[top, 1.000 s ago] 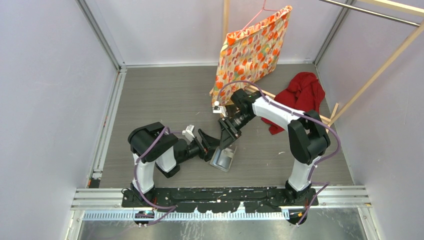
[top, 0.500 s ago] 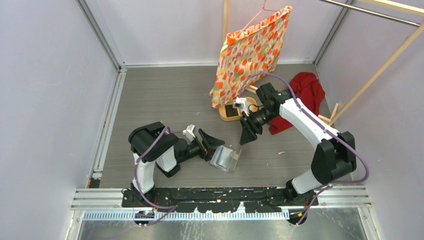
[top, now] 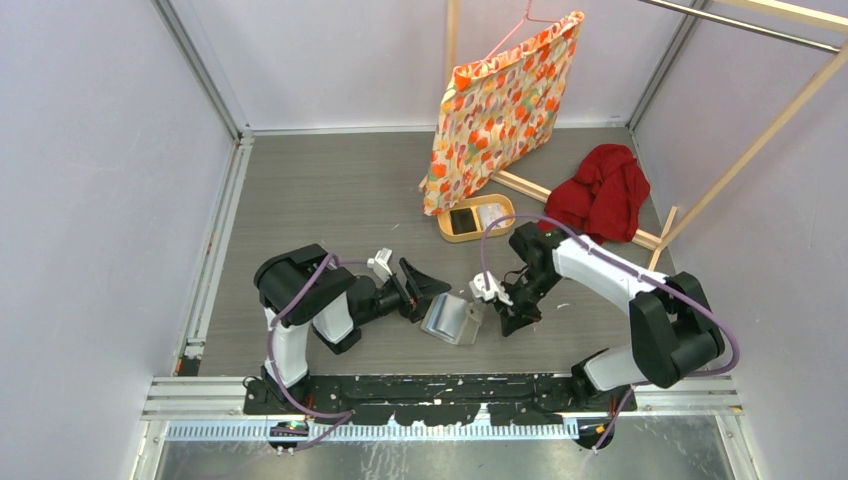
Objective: Put the credit cards into the card holder
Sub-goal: Close the card holder at the center of the board.
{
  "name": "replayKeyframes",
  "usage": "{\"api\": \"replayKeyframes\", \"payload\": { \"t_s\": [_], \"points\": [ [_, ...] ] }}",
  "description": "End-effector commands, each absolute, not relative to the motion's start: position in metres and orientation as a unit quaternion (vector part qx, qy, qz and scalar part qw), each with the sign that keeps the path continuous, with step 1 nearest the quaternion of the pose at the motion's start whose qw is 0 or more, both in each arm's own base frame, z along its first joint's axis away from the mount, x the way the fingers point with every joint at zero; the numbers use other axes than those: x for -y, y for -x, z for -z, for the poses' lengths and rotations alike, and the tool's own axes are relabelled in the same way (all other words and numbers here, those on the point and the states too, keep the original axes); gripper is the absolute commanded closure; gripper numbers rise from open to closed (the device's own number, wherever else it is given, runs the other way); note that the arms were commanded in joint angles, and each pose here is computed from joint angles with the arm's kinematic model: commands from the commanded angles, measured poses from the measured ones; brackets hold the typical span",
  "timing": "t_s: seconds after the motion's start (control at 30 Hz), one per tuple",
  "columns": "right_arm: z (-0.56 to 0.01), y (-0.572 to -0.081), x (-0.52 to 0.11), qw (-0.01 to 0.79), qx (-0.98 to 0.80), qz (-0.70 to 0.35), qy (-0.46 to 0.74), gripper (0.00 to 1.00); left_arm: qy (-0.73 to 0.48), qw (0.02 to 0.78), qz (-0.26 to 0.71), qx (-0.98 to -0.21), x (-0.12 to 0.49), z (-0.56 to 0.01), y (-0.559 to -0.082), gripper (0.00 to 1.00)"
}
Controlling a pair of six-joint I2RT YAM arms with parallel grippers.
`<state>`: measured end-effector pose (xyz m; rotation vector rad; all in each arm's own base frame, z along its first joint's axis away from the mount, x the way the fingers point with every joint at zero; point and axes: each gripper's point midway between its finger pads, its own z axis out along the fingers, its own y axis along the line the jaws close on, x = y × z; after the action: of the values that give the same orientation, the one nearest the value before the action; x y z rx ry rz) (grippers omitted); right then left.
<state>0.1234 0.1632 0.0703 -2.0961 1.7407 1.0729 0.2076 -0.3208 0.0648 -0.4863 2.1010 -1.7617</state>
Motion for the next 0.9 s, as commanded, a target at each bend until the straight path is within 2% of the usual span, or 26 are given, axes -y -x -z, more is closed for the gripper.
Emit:
{"api": "replayKeyframes", "payload": {
  "t_s": [0.0, 0.47, 0.87],
  "points": [
    [-0.057, -0.165, -0.188, 0.196, -0.57, -0.272, 0.75, 0.98, 0.176, 0.141, 0.504, -0.834, 0.295, 0.015, -0.184, 0.0],
    [-0.077, -0.171, -0.23, 0.155, -0.664, -0.329, 0.653, 0.98, 0.123, 0.172, 0.504, -0.837, 0.301, -0.034, -0.18, 0.0],
    [-0.082, -0.159, -0.248, 0.02, -0.739, -0.402, 0.54, 0.98, 0.109, 0.184, 0.505, -0.836, 0.299, -0.065, -0.176, 0.0]
  ]
}}
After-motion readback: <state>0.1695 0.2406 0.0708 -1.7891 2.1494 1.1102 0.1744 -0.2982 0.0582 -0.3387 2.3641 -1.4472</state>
